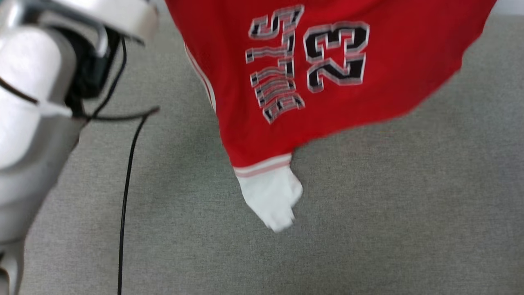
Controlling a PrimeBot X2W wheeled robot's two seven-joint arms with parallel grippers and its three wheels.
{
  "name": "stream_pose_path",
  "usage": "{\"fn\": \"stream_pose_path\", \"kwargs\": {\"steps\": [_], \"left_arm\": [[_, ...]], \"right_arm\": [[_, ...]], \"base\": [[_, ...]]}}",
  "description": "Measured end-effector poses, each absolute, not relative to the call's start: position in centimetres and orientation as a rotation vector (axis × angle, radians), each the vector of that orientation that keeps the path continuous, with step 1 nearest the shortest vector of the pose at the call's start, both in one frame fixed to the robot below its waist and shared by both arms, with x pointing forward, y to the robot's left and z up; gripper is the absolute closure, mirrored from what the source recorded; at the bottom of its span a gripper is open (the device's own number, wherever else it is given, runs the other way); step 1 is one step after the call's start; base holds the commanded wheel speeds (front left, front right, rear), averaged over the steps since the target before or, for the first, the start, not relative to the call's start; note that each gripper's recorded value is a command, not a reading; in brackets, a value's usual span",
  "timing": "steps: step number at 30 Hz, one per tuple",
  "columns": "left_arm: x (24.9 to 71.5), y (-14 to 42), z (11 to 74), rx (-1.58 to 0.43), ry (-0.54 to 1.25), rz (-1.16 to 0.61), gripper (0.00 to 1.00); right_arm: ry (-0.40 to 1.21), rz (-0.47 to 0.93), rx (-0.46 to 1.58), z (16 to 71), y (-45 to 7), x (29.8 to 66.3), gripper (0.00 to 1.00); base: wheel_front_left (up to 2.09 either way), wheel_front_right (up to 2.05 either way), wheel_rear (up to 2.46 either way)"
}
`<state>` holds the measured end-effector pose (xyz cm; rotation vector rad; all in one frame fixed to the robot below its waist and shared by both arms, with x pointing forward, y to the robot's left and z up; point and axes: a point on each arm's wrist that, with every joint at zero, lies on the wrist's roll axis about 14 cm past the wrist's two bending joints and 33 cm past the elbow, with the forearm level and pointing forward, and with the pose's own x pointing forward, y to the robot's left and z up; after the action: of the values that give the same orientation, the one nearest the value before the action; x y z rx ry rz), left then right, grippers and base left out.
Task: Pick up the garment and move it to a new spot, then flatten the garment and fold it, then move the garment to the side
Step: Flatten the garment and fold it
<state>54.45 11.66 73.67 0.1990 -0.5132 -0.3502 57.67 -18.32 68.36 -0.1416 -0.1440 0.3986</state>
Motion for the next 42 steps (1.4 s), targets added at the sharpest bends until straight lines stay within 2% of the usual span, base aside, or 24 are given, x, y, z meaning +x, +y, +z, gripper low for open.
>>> {"fn": "stream_pose_path", "kwargs": {"steps": [15,19,25,31,42], "left_arm": [[62.6,11.3,82.6,0.265,-0.673,-0.309,1.00],[64.6,11.0,82.8,0.288,-0.685,-0.312,1.00],[67.4,10.8,80.6,0.313,-0.647,-0.312,1.00],[69.6,11.0,75.9,0.305,-0.567,-0.322,1.00],[68.4,12.6,68.4,0.271,-0.430,-0.321,1.00]], "right_arm": [[-0.290,0.296,-0.197,75.1,-19.3,65.8,1.00],[-0.321,0.271,-0.209,76.0,-19.8,67.6,1.00],[-0.305,0.249,-0.219,74.3,-20.5,70.1,1.00],[-0.229,0.266,-0.206,69.4,-20.1,71.9,1.00],[-0.087,0.366,-0.204,61.3,-17.7,69.8,1.00]], "base": [[0.00,0.00,0.00],[0.00,0.00,0.00],[0.00,0.00,0.00],[0.00,0.00,0.00],[0.00,0.00,0.00]]}}
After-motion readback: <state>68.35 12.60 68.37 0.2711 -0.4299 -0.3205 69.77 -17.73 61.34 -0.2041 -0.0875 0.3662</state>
